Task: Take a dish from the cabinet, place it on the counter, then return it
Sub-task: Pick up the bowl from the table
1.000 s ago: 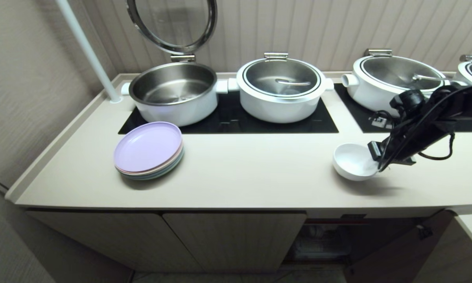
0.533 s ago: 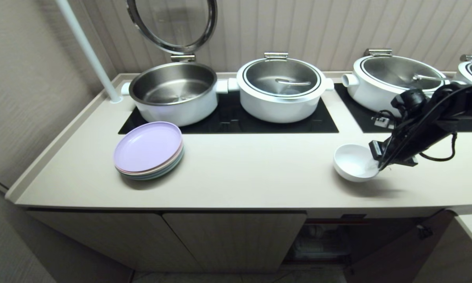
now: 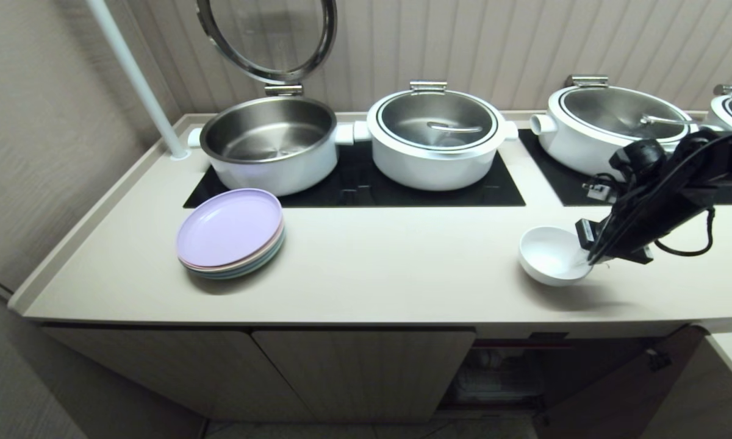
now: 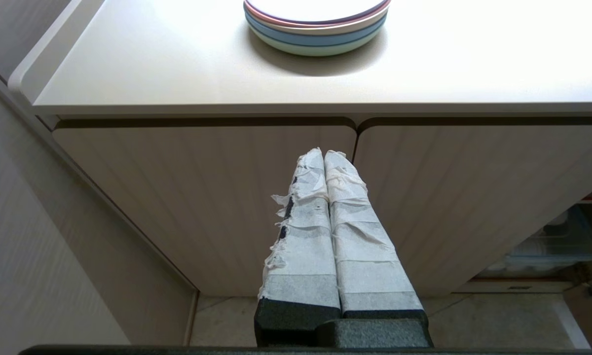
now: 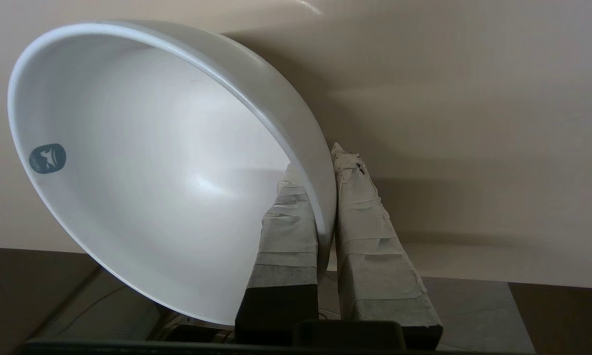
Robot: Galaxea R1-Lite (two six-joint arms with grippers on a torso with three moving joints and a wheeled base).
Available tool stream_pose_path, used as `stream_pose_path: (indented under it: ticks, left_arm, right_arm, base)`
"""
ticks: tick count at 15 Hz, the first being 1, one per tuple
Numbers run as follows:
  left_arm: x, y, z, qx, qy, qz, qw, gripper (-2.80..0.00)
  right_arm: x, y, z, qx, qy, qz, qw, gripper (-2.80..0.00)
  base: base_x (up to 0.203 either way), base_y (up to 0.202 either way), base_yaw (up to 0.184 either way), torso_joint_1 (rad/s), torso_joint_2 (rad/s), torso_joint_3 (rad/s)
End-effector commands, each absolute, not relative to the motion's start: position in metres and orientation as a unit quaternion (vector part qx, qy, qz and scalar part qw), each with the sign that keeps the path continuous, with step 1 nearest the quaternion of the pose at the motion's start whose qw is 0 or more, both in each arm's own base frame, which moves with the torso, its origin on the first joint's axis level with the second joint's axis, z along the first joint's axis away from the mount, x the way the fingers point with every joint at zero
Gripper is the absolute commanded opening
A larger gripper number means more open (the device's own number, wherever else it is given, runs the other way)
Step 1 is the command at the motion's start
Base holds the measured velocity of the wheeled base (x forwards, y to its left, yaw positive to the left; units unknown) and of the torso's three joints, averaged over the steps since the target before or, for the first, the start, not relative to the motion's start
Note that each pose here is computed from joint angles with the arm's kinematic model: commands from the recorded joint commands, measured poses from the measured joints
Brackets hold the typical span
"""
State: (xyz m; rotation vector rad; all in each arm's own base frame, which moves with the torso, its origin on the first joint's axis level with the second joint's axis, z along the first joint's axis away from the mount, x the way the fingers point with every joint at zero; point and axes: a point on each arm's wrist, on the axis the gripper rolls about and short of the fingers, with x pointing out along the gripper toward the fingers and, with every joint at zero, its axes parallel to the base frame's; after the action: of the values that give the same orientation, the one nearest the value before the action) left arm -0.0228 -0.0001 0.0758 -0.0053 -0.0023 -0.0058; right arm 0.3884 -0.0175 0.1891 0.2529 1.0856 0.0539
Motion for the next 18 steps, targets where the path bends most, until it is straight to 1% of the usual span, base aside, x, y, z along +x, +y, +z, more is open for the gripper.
stream_pose_path:
  ticks: [1, 10, 16, 18]
  left_arm:
    - [-0.023, 0.0, 0.076, -0.003, -0.002, -0.003, 1.0, -2.8]
    - [-0.023, 0.0, 0.076, -0.003, -0.002, -0.003, 1.0, -2.8]
    - [-0.023, 0.0, 0.076, -0.003, -0.002, -0.003, 1.0, -2.8]
    - [-0.023, 0.0, 0.076, -0.003, -0.002, -0.003, 1.0, -2.8]
  right_arm:
    - [0.384, -0.017, 0.191, 0.127, 0.517, 0.022, 0.846, -2.8]
    - [0.367, -0.015, 0.206, 0.169, 0.51, 0.02, 0.843, -2.8]
    - [0.334, -0.014, 0.213, 0.17, 0.518, 0.019, 0.838, -2.8]
    - [0.321, -0.013, 0.222, 0.17, 0.51, 0.022, 0.843, -2.8]
  base:
    - [0.0, 0.0, 0.0, 0.0, 0.0, 0.0]
    - [0.0, 0.0, 0.0, 0.0, 0.0, 0.0]
    - [0.0, 0.0, 0.0, 0.0, 0.0, 0.0]
    - [0.0, 0.0, 0.0, 0.0, 0.0, 0.0]
